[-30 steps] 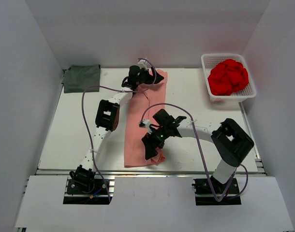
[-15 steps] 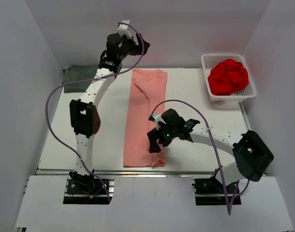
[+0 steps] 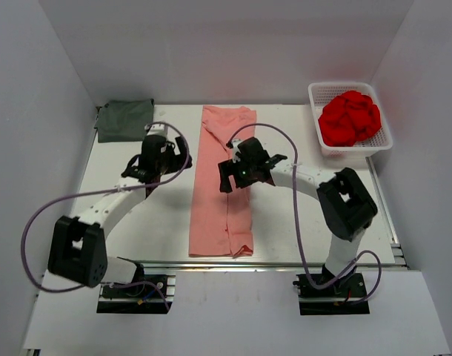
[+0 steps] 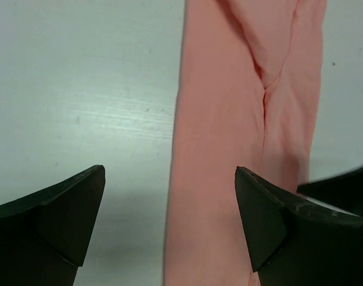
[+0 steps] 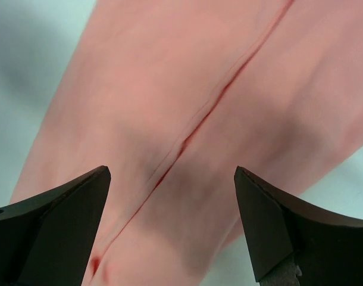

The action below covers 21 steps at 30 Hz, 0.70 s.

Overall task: Fold and stack the t-shirts
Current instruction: Grab the bottom of the folded rectangular tshirt with both arms

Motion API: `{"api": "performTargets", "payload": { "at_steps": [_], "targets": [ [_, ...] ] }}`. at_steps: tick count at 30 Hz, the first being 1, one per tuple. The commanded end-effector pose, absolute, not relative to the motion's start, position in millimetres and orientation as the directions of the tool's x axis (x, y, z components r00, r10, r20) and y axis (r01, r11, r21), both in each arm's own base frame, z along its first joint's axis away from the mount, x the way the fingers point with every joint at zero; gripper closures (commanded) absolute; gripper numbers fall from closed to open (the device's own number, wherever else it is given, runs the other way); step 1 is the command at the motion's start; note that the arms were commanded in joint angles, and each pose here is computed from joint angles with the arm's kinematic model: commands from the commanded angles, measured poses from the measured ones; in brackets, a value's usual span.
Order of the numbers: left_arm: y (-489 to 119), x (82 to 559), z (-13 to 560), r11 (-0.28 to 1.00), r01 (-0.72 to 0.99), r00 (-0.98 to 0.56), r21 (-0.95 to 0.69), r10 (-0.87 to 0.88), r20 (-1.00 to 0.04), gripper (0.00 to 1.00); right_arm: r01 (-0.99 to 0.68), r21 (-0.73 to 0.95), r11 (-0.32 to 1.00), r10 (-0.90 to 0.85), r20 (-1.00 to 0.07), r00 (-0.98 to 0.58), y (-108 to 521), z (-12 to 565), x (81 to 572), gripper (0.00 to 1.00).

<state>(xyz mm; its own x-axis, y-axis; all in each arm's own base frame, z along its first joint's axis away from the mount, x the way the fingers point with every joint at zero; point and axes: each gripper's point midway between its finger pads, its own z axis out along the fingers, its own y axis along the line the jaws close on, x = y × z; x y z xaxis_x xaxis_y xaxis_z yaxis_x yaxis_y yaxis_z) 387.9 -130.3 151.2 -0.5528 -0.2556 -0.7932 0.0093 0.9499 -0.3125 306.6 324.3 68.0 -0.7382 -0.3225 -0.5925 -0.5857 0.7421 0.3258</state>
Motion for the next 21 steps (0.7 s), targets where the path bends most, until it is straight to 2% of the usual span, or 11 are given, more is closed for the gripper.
{"api": "performTargets", "payload": {
  "at_steps": [1,3,7,8,11,14,19,21],
  "targets": [
    [-113,368,161,0.923,-0.104,-0.497,-0.370,-0.371,-0.784,0.00,-0.517,0.323,0.793,-0.271,-0.573,-0.774,318,52,345,0.10],
    [-111,350,142,0.916,-0.145,-0.554,-0.375,-0.389,-0.736,0.00,-0.500,0.340,0.796,-0.254,-0.563,-0.787,322,45,363,0.10],
    [-117,316,124,0.917,-0.105,-0.623,-0.385,-0.363,-0.693,0.00,-0.479,0.327,0.815,-0.231,-0.575,-0.785,320,44,406,0.10],
    [-127,299,107,0.905,-0.075,-0.681,-0.419,-0.353,-0.641,0.00,-0.462,0.328,0.824,-0.228,-0.555,-0.800,317,38,409,0.10],
    [-146,275,91,0.862,0.002,-0.739,-0.507,-0.340,-0.581,0.00,-0.388,0.350,0.852,-0.189,-0.486,-0.853,311,6,428,0.10],
    [-155,259,79,0.841,0.031,-0.784,-0.540,-0.315,-0.535,0.00,-0.353,0.402,0.845,-0.148,-0.459,-0.876,311,-1,444,0.10],
    [-149,244,76,0.884,0.064,-0.836,-0.463,-0.206,-0.509,0.00,-0.380,0.409,0.830,-0.118,-0.537,-0.835,316,20,474,0.10],
    [-154,237,76,0.871,0.093,-0.852,-0.483,-0.181,-0.490,0.00,-0.415,0.414,0.810,-0.125,-0.570,-0.812,319,34,483,0.10]
  ]
}}
